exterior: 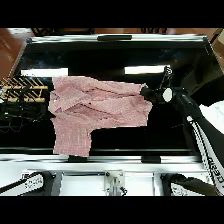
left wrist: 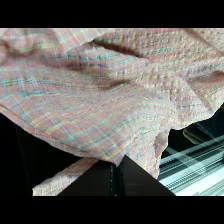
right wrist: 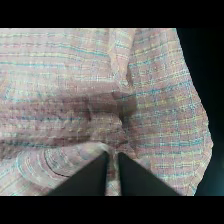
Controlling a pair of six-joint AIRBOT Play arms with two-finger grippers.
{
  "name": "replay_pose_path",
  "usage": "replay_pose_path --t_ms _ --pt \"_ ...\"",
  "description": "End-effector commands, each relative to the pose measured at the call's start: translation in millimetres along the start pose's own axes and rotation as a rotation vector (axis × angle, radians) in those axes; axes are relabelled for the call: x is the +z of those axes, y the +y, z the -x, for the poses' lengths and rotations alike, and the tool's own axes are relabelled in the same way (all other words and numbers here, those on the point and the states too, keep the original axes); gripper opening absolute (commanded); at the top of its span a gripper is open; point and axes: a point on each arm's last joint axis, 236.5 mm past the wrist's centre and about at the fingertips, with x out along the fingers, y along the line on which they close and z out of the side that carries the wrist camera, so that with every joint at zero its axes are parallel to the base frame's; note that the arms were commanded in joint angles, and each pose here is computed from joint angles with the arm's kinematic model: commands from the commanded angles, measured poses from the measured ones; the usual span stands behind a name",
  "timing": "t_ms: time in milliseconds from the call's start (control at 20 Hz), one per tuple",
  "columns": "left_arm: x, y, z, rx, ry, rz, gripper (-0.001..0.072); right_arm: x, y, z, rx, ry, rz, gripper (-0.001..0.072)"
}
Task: Fold the shirts.
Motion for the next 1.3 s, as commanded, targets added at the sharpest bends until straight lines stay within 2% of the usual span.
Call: replay_pose_path --t_ms 0,150,200,300,400,650,1000,1050,1150,1250 --pt "-9 1 -5 -0.007 0.027 -0.007 0.0028 -3 -7 7 -0.012 0.056 -0.021 0.0530" --pt "-8 2 -5 -0.005 0.022 -0.007 0.0028 -41 -57 41 -0.100 0.326 0.113 0.0530" --pt "-8 2 -5 -0.005 0.023 -0.007 0.0028 -60 -76 53 -0.107 0.437 0.083 0.0530" --pt "-8 2 -5 -0.006 0.023 -0.007 0.0028 -88 -79 63 0.004 0.563 -0.018 0.0530" --pt "-8 2 -5 -0.006 0.023 -0.006 0.0028 -108 -72 54 0.096 0.589 -0.090 0.0531" --pt "-9 1 -5 -0.007 0.025 -0.006 0.0028 -132 -62 24 0.169 0.544 -0.251 0.0531" --pt "-9 1 -5 -0.008 0.026 -0.006 0.0028 -148 -53 4 0.179 0.569 -0.250 0.0529" --pt "-9 1 -5 -0.008 0.026 -0.006 0.0028 -147 -54 -1 0.171 0.557 -0.246 0.0491" --pt "-9 1 -5 -0.008 0.026 -0.006 0.0028 -136 -57 -9 0.156 0.497 -0.252 0.0222" --pt "-9 1 -5 -0.008 0.025 -0.006 0.0028 -130 -52 -12 0.170 0.470 -0.269 0.0051"
